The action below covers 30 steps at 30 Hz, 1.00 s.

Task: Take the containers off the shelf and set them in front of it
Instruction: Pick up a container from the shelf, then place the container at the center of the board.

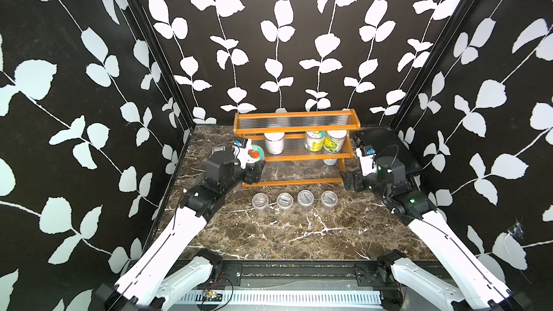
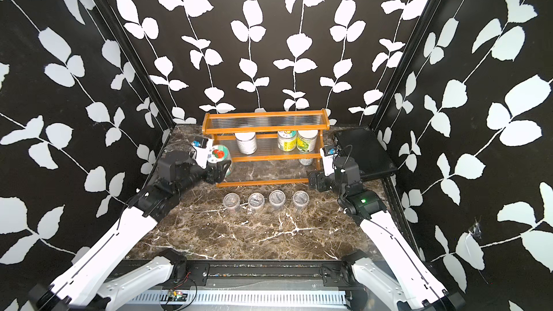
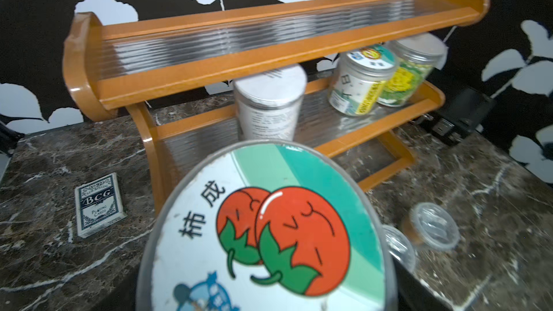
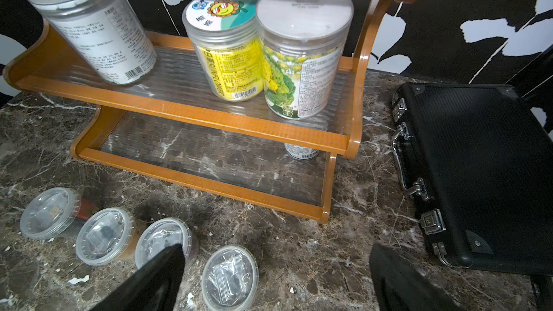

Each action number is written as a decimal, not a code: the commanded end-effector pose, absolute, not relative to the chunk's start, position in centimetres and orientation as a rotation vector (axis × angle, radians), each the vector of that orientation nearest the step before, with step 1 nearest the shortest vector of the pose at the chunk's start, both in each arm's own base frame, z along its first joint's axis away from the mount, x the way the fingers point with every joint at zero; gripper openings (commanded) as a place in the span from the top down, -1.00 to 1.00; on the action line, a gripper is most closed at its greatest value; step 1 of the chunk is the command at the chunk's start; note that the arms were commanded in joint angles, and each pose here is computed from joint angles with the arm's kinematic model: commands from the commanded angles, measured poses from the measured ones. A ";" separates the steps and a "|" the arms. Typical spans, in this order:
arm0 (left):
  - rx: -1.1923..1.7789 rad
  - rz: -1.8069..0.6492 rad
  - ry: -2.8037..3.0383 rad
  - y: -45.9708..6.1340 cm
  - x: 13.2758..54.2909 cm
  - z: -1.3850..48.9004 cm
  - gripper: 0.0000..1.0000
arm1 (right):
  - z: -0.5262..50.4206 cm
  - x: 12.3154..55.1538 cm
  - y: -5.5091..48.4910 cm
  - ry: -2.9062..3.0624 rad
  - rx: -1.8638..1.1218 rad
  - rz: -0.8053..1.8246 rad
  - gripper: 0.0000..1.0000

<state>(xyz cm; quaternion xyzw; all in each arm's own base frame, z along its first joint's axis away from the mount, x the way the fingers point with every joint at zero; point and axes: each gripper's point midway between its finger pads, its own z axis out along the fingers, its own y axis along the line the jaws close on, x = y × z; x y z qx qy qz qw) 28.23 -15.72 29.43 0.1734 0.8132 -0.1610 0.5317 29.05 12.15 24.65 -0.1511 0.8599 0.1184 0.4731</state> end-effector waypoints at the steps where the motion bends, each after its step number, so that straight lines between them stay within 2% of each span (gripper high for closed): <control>1: 0.385 -0.356 2.009 -14.6 25.7 27.3 -0.38 | 23.8 29.1 12.9 2.100 -0.407 0.335 -1.00; 5: 0.444 -0.345 2.049 -15.7 22.8 25.1 -0.36 | 23.3 28.8 14.2 2.111 -0.439 0.423 -0.99; 14: 0.516 -0.327 2.129 -17.4 19.3 20.7 -0.34 | 23.1 28.1 16.0 2.102 -0.492 0.544 -1.00; 20: 0.482 -0.318 2.247 -17.0 17.8 15.1 -0.34 | 23.3 27.5 17.2 2.084 -0.548 0.591 -1.00; 30: 0.406 -0.307 2.332 -16.5 17.4 10.4 -0.36 | 23.5 27.1 19.1 2.061 -0.632 0.611 -0.99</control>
